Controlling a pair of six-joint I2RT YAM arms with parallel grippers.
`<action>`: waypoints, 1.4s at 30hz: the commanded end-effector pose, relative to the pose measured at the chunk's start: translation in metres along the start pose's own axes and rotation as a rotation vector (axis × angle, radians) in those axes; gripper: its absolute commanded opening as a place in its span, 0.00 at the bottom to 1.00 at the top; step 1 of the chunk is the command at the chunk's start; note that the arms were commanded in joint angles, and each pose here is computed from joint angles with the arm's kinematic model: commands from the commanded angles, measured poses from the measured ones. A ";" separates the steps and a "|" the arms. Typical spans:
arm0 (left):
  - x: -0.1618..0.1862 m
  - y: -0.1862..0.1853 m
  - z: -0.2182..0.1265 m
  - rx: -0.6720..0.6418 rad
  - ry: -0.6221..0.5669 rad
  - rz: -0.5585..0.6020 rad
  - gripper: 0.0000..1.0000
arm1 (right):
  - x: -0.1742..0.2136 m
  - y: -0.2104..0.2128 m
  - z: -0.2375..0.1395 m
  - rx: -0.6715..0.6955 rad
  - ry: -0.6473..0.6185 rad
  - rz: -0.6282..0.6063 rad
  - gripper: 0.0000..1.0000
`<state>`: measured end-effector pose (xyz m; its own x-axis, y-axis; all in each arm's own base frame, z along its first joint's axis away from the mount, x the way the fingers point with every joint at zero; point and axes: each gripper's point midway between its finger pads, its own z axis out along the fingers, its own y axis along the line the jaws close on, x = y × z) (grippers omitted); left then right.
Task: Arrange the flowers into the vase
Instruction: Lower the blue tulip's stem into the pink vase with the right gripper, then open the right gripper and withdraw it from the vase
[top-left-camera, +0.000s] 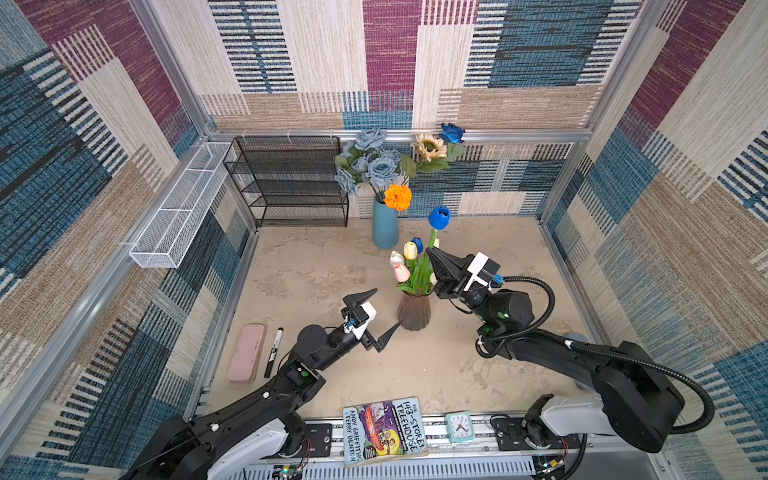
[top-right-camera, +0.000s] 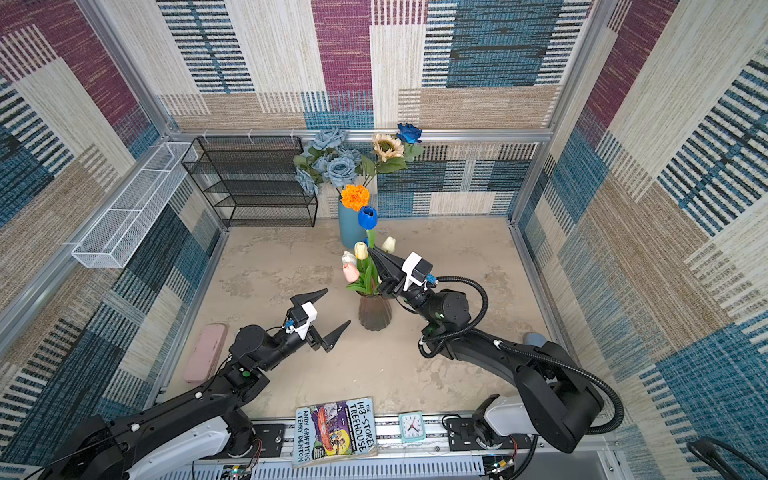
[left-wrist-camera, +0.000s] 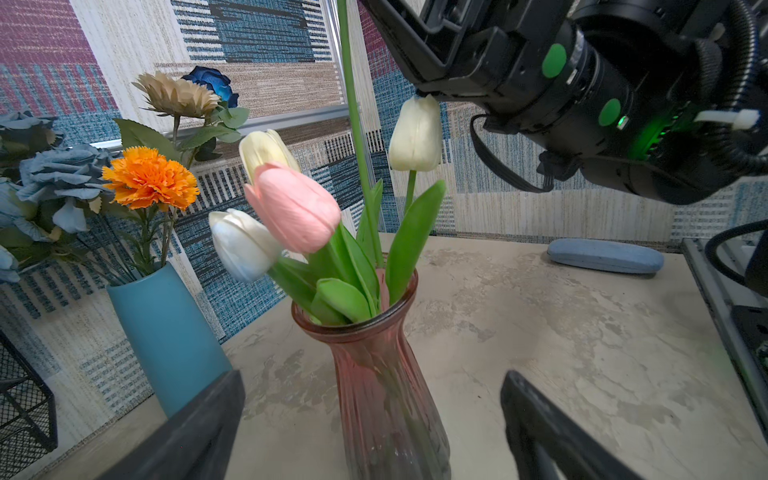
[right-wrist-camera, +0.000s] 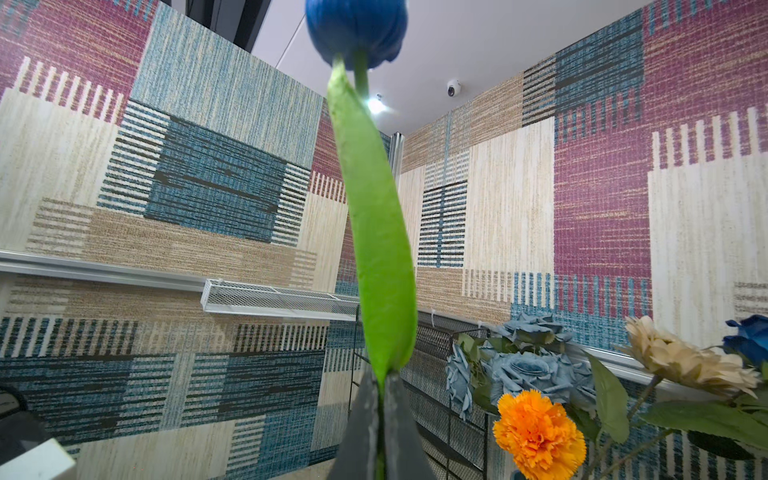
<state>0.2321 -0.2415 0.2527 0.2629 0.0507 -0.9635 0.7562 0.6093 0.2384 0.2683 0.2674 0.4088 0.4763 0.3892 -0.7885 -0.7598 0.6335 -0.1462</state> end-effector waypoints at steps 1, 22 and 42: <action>0.000 0.002 -0.002 -0.016 -0.005 0.015 0.99 | 0.009 -0.007 0.005 0.032 0.041 -0.081 0.00; 0.000 0.004 -0.007 -0.033 -0.004 0.019 0.99 | 0.033 -0.009 0.009 0.034 0.150 -0.060 0.48; -0.011 0.002 -0.008 -0.011 -0.026 0.019 0.99 | -0.031 -0.022 0.004 0.100 0.136 -0.099 0.72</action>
<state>0.2286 -0.2332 0.2553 0.2692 0.0469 -0.9619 0.7401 0.6290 0.2377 0.2648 0.2520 0.4370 0.5130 0.2390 -0.8245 -0.6765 0.7038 -0.2169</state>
